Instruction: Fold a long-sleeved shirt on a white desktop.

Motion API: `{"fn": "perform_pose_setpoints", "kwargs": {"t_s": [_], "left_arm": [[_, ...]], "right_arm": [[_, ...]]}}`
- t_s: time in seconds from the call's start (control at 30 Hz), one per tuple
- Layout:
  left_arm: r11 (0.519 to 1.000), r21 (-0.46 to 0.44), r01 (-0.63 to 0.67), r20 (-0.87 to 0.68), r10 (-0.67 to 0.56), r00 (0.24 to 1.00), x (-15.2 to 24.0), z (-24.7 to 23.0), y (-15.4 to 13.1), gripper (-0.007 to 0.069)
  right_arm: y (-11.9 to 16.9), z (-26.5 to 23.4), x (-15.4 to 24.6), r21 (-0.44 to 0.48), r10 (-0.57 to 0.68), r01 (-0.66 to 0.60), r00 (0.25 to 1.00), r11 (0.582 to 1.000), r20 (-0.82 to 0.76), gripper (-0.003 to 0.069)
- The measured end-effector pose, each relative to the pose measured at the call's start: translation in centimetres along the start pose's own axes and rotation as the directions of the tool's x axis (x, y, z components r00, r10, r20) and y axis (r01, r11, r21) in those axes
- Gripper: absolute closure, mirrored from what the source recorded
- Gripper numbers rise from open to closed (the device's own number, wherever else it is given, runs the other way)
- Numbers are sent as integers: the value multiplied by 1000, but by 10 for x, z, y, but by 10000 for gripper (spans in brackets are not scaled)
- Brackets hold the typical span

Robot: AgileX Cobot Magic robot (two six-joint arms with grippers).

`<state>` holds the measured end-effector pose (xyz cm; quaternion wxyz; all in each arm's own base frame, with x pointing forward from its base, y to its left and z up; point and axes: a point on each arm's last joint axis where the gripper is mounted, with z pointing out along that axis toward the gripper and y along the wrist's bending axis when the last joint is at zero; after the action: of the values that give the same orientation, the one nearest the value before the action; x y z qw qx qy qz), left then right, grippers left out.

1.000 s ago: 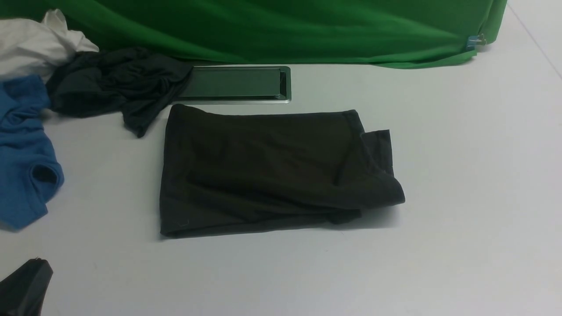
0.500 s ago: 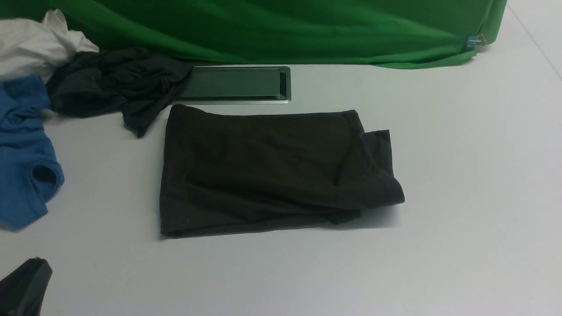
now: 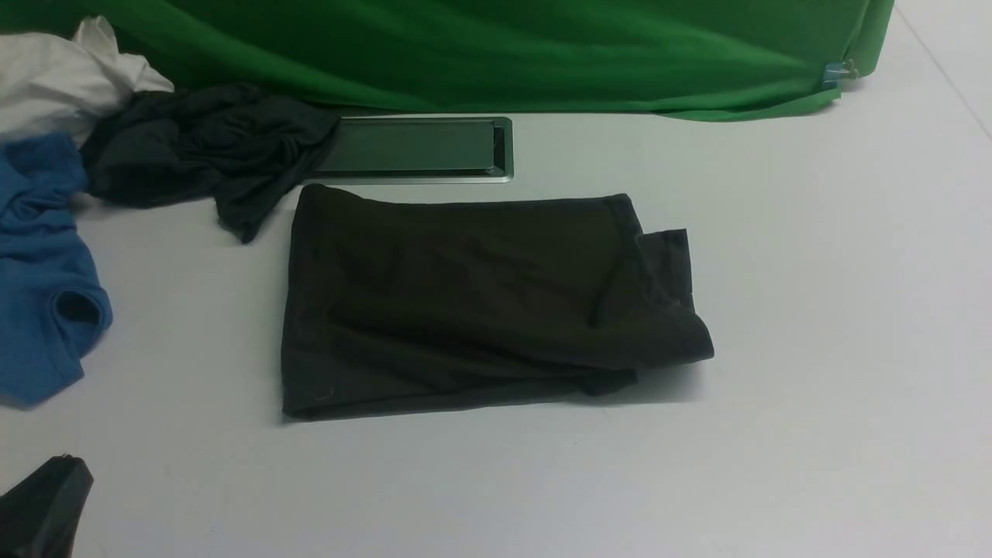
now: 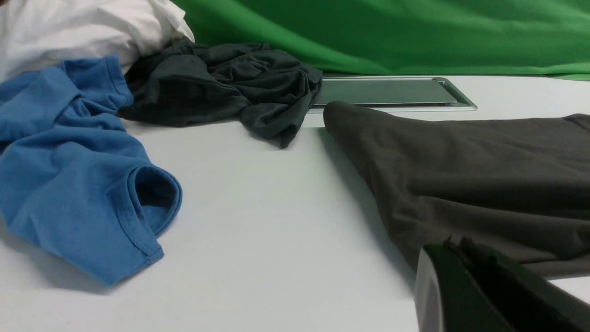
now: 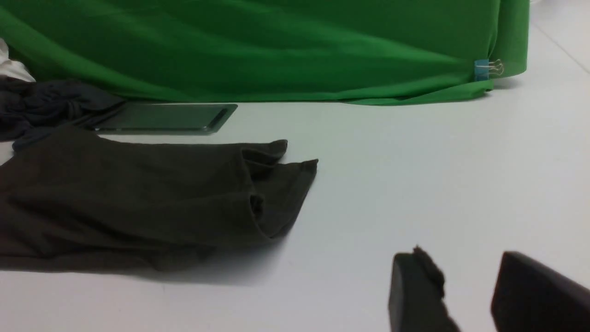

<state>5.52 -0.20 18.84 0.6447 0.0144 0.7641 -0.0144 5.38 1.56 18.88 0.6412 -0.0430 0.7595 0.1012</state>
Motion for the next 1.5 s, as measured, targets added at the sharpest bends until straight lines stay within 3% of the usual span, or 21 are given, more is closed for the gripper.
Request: {"fn": "perform_pose_setpoints", "kwargs": {"t_s": [1.1,1.27,1.5], "left_arm": [[1000,-1,-4,0,4,1000,0,0,0,605],[1000,-1,-4,0,4,1000,0,0,0,605],[1000,-1,-4,0,4,1000,0,0,0,605]], "right_arm": [[0,0,0,2,-5,5,1000,1000,3,420],[-2,0,-4,27,-36,35,998,999,48,419],[-7,-1,-6,91,-239,234,970,968,50,419]]}}
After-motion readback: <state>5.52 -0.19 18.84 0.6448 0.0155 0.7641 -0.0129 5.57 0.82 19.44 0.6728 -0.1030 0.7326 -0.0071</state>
